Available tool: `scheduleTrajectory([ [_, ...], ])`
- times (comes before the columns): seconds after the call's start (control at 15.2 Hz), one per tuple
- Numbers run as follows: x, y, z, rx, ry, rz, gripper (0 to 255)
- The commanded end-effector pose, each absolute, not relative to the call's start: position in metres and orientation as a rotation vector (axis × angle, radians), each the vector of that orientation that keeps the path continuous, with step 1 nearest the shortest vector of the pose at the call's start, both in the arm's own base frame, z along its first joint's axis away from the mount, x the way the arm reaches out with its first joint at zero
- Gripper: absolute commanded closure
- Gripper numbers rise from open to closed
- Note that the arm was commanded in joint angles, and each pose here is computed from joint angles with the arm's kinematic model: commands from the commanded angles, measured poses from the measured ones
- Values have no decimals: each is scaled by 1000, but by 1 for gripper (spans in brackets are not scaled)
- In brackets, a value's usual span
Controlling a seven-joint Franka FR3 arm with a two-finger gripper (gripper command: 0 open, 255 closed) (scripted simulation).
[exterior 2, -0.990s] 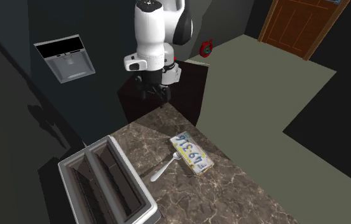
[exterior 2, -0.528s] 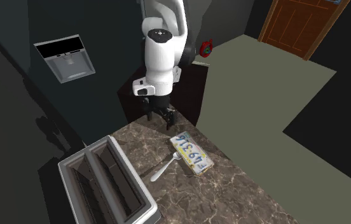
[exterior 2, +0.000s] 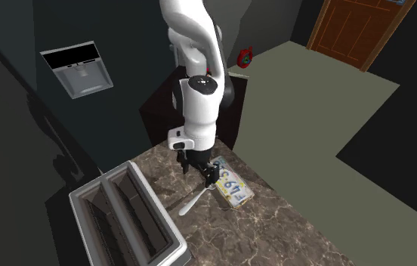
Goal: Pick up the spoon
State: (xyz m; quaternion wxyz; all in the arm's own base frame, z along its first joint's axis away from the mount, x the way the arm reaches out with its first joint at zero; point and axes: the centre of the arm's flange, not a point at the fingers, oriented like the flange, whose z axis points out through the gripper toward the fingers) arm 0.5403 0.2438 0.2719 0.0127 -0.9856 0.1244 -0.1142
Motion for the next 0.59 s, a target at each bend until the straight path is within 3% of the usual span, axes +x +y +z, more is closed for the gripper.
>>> scheduleTrajectory([
  [0.0, 558, 253, 257, -3062, 414, -374, 0],
  [0.53, 574, 264, 211, -3052, 437, -390, 0],
])
